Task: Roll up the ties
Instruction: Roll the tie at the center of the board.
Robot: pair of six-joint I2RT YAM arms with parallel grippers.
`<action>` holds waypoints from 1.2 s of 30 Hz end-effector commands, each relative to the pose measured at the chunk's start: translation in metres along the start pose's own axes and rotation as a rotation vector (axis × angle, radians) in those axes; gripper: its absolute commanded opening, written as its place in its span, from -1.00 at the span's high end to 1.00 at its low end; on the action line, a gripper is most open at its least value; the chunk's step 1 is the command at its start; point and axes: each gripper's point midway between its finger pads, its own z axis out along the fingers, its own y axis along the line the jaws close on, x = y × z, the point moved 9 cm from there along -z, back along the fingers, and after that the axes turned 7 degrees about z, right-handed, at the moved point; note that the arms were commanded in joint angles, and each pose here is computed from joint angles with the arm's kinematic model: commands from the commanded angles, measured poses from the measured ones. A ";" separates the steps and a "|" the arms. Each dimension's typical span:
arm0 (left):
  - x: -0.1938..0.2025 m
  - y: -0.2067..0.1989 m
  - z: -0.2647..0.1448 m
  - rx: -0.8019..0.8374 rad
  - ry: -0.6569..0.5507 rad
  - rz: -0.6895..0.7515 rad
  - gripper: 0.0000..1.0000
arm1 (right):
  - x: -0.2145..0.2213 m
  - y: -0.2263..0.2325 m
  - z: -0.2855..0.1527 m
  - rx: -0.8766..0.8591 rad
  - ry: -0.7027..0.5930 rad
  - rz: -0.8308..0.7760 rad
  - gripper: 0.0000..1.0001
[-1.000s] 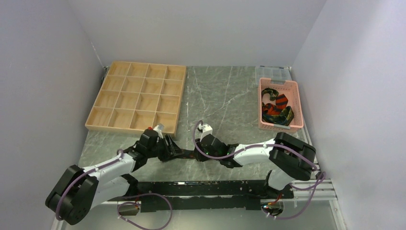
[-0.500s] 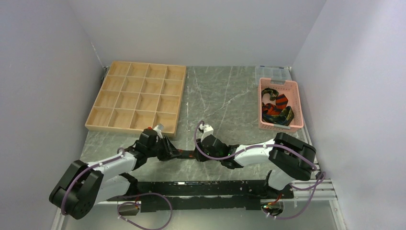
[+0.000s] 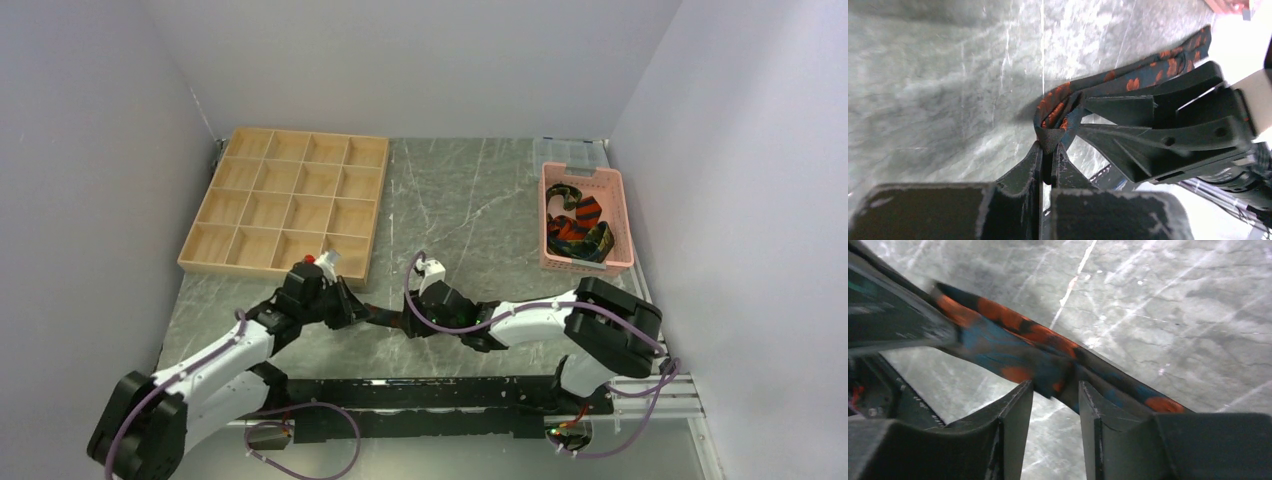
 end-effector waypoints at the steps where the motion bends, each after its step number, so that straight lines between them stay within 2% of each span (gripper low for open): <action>1: -0.015 -0.006 -0.025 -0.165 -0.049 0.071 0.94 | -0.007 -0.004 -0.011 0.079 -0.004 -0.025 -0.02; 3: -0.020 -0.009 -0.036 -0.240 -0.058 0.082 0.94 | -0.016 0.002 -0.017 0.063 -0.029 -0.027 -0.15; 7: -0.018 -0.004 -0.044 -0.384 -0.056 0.056 0.94 | -0.025 0.010 -0.023 0.043 -0.051 -0.032 -0.18; 15: -0.015 -0.016 -0.055 -0.593 -0.057 0.142 0.94 | -0.021 0.002 -0.023 0.071 -0.050 -0.048 0.10; 24: -0.024 -0.035 -0.060 -0.805 -0.026 0.243 0.94 | -0.021 0.002 -0.023 0.050 -0.065 -0.043 0.17; 36: -0.015 -0.052 -0.013 -0.956 0.043 0.386 0.94 | -0.016 -0.012 -0.032 0.100 -0.108 -0.026 0.24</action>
